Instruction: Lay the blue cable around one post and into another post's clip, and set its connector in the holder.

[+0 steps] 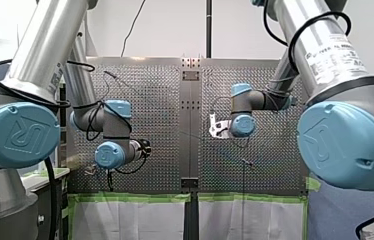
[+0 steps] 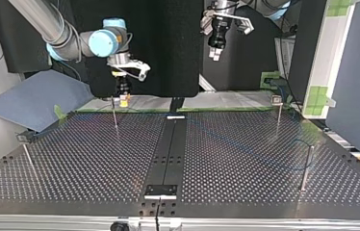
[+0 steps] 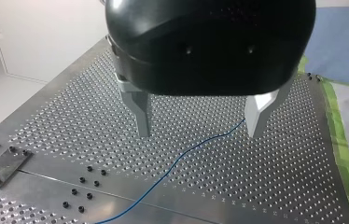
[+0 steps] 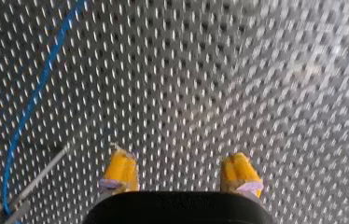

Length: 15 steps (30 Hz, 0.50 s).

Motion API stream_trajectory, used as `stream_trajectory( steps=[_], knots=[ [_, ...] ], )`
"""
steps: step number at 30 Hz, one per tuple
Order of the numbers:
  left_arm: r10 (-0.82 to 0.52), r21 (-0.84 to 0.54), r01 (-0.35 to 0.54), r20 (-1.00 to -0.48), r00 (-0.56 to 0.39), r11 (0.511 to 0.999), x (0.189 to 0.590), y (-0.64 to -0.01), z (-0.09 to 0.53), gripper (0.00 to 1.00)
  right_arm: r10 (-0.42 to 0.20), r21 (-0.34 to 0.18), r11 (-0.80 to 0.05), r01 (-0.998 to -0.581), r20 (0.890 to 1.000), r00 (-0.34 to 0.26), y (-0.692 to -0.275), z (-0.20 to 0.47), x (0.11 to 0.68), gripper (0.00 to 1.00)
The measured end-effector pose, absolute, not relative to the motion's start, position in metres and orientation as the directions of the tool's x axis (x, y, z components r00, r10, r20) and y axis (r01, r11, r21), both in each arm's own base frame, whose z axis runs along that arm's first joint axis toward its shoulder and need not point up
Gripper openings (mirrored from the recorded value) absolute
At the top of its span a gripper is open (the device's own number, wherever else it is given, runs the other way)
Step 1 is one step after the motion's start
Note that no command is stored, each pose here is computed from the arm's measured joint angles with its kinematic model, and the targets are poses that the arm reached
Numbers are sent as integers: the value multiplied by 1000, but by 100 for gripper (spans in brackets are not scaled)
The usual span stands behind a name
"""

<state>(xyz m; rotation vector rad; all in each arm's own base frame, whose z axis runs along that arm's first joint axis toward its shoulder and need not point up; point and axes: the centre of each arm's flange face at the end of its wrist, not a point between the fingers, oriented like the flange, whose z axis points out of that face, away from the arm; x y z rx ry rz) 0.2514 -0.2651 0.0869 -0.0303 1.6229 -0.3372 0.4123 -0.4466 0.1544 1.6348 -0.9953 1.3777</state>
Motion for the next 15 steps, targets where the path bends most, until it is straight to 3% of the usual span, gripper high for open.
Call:
stream_trajectory(
  steps=[15],
  knots=[
    [-221,-229,137,-973,-72,964,255,-262,88,99,-116,58,-465,-884,985,126,-389,147,458,90]
  ],
)
